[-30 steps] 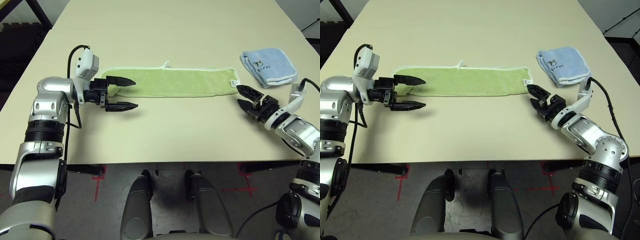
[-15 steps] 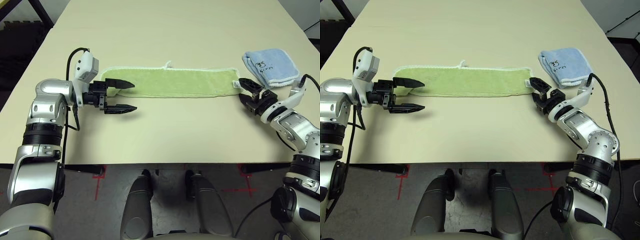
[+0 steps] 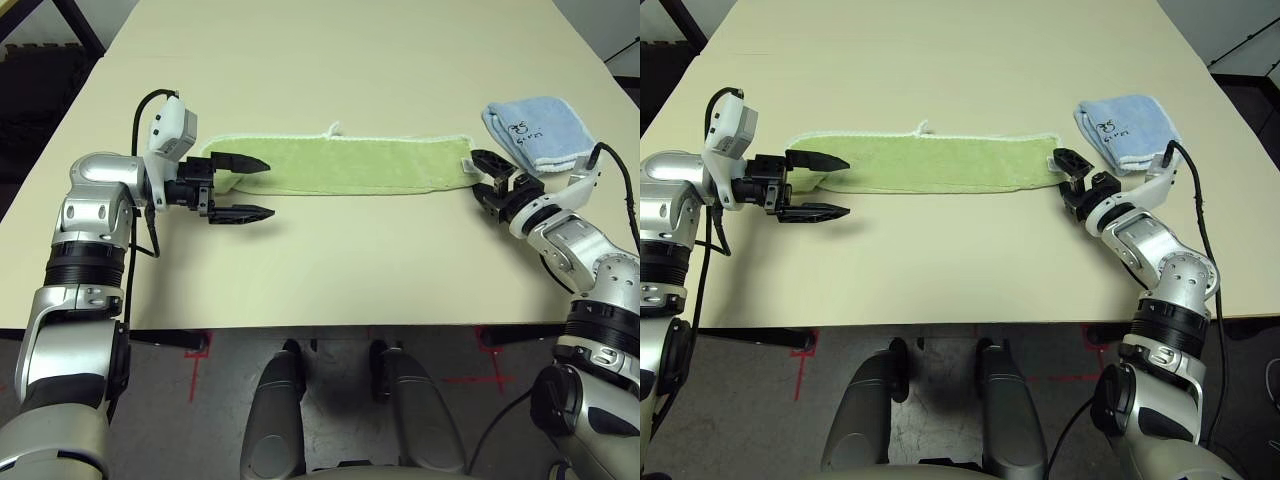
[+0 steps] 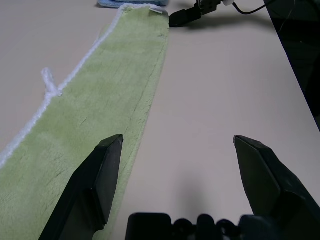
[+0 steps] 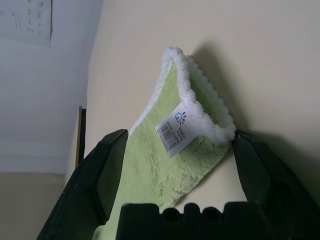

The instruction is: Fold the towel and set it aside.

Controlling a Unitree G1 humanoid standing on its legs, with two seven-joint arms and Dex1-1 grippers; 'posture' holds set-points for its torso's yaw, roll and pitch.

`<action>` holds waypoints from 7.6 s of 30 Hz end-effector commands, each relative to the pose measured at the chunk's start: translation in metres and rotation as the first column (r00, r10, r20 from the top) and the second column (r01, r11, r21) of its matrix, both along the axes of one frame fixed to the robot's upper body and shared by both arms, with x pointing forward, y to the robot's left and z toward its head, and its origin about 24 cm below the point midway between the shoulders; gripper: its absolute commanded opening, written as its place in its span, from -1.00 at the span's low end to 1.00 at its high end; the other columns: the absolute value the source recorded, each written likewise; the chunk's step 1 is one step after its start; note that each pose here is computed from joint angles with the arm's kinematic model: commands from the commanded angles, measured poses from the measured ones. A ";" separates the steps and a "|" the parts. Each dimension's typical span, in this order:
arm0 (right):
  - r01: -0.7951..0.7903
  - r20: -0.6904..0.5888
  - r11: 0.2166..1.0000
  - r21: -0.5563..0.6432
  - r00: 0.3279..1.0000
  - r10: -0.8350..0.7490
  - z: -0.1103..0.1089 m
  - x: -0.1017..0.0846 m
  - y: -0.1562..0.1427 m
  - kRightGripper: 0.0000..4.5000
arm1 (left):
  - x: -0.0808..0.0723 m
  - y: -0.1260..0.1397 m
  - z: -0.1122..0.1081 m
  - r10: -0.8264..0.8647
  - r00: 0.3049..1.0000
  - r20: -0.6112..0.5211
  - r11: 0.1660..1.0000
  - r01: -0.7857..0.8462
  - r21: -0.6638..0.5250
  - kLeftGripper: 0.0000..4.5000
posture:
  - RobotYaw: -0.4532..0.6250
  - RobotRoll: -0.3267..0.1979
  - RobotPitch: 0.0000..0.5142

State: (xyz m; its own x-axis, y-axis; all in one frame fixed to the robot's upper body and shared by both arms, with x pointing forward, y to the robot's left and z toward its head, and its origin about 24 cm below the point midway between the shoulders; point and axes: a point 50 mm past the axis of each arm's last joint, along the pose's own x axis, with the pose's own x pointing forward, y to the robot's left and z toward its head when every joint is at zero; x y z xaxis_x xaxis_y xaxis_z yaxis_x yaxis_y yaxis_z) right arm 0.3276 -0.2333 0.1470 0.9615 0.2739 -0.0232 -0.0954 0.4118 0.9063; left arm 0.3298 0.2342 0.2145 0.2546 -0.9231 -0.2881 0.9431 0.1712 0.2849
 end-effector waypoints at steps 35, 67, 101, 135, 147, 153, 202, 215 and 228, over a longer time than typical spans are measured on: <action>0.040 -0.022 0.992 -0.118 0.999 -0.043 0.000 -0.007 -0.025 -0.99 | 0.002 0.024 -0.015 0.069 0.997 0.015 0.997 -0.069 -0.015 1.00 | -0.20 0.25 -0.07; -0.139 0.303 0.859 -0.493 0.898 0.319 0.064 -0.004 -0.006 -0.99 | 0.003 0.021 -0.008 0.057 0.998 0.012 0.998 -0.057 -0.006 1.00 | -0.18 0.25 -0.09; -0.365 0.030 0.597 -0.715 0.837 0.547 0.032 0.013 0.106 -0.99 | 0.001 0.021 -0.009 0.055 0.998 -0.001 0.998 -0.055 0.009 1.00 | -0.13 0.25 -0.14; 0.086 0.323 0.329 -0.940 0.526 0.787 0.065 0.025 0.041 0.91 | 0.002 0.016 -0.012 0.046 0.999 -0.001 0.999 -0.046 -0.003 1.00 | -0.15 0.25 -0.13; 0.049 0.237 0.250 -0.967 0.535 0.811 0.040 0.037 0.011 -0.92 | 0.003 0.016 -0.012 0.058 0.998 0.016 0.998 -0.058 -0.023 1.00 | -0.12 0.25 -0.13; 0.062 0.259 0.267 -0.962 0.519 0.815 0.043 0.039 0.015 -0.98 | 0.003 0.015 -0.012 0.057 0.998 0.016 0.998 -0.057 -0.022 1.00 | -0.12 0.25 -0.13; 0.115 0.310 0.377 -0.919 0.801 0.512 0.043 0.090 0.095 -0.98 | -0.001 0.014 -0.011 0.055 0.998 0.005 0.998 -0.055 -0.002 1.00 | -0.07 0.25 -0.11; -0.001 0.132 0.306 -0.952 0.901 0.414 -0.003 0.086 0.084 -0.98 | -0.004 0.018 -0.013 0.063 0.998 -0.006 0.998 -0.063 0.003 1.00 | -0.06 0.25 -0.09; 0.150 0.518 0.553 -0.819 0.608 0.602 0.069 0.071 0.055 -0.98 | 0.000 0.012 -0.014 0.055 0.998 0.005 0.998 -0.055 -0.009 1.00 | -0.11 0.25 -0.16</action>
